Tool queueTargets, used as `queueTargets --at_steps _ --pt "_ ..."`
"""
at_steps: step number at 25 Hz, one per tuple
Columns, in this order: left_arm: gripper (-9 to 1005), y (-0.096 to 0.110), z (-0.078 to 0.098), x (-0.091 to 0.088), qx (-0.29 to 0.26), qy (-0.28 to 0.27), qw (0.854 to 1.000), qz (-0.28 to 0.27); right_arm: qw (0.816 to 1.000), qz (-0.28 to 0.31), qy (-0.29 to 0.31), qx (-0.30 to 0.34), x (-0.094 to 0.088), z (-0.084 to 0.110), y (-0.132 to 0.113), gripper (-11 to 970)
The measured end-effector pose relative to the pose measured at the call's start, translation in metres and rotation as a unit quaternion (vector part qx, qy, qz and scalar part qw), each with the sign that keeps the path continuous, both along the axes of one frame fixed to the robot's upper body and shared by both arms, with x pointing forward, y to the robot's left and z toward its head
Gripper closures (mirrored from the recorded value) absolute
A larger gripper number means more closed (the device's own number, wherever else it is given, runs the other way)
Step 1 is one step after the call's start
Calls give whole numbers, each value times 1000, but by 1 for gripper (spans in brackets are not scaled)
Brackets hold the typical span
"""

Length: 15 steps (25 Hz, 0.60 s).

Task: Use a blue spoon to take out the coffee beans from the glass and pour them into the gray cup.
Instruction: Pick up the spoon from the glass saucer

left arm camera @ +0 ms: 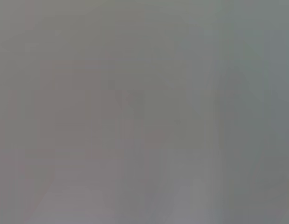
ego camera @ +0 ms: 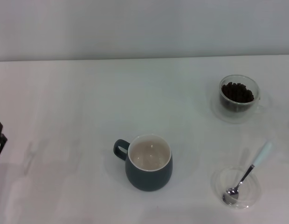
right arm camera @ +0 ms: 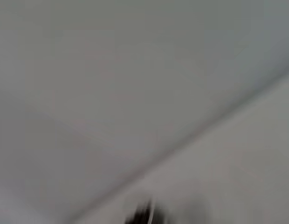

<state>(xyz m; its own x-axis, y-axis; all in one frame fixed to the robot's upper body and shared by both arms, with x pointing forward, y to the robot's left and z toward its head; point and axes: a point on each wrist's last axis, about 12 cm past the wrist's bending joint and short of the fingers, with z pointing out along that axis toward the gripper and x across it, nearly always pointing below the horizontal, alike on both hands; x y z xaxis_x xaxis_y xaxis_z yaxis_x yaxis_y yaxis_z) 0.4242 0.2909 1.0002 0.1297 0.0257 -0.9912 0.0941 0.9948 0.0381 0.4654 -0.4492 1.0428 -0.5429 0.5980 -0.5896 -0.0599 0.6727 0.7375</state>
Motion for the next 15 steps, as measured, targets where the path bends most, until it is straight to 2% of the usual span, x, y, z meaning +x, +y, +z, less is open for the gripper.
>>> queueTargets --at_steps 3,6,15 --pt "113 1 3 8 5 -8 1000 -2 998 50 37 13 -7 -1 5 115" --pt "113 1 6 13 9 -14 1000 -4 996 75 51 17 -8 -3 11 128" --pt "114 -2 8 20 10 -18 1000 -12 988 129 81 10 2 -14 39 166"
